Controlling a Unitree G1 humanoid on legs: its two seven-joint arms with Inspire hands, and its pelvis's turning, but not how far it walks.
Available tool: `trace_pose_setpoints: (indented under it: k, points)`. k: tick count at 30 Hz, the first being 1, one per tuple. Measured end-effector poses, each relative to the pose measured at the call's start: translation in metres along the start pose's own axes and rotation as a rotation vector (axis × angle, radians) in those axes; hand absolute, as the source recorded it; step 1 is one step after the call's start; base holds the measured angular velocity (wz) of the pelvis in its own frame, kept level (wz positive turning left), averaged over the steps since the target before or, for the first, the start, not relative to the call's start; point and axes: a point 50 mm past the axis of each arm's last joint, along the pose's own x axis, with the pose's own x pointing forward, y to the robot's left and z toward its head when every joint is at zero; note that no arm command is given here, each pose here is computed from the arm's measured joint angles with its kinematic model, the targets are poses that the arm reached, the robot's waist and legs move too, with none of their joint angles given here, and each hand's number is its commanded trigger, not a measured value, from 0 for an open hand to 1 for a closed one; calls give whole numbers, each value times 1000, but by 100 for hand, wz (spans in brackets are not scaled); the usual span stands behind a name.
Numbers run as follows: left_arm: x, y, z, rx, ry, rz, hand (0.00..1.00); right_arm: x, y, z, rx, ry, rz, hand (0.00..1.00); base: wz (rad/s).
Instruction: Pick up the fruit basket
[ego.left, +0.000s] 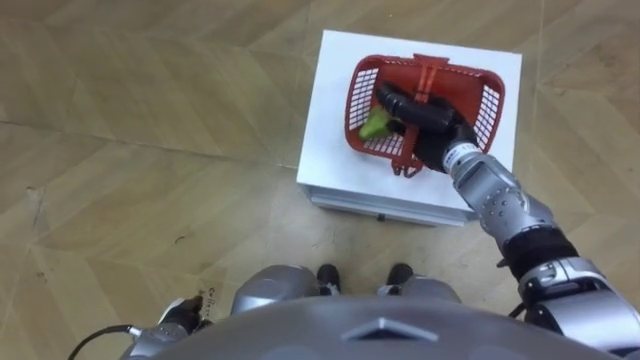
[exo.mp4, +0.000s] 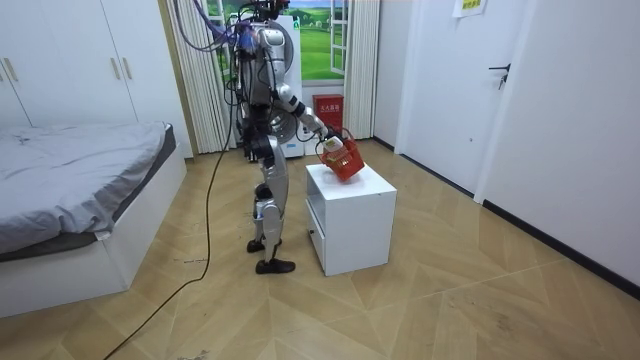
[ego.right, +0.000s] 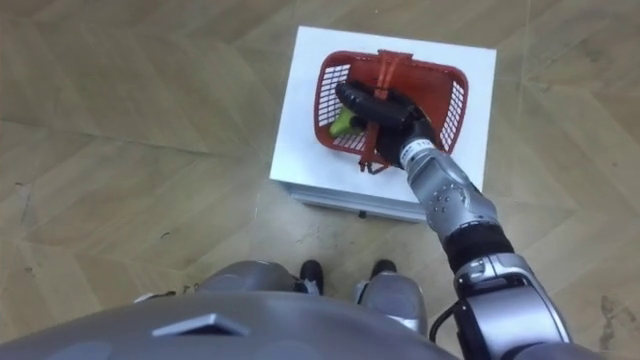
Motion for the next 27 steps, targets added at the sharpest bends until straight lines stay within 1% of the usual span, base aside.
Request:
trace_pose_setpoints:
  k: [13,18,21,27]
  points:
    - [-2,-5,-7,-12,3,-1,0,-1,1,-3,42,0,32,0,0]
    - [-2,-5,-6,-13,-4,3,0,-1,2,-4,48,-15,35,0,0]
    - [-2,-4,-6,-14,-4,14,0,-3,1,-7,83,-13,36,0,0]
    - [-3,-7,-8,-20,1,4,0,-6,0,-10,88,-17,33,0,3]
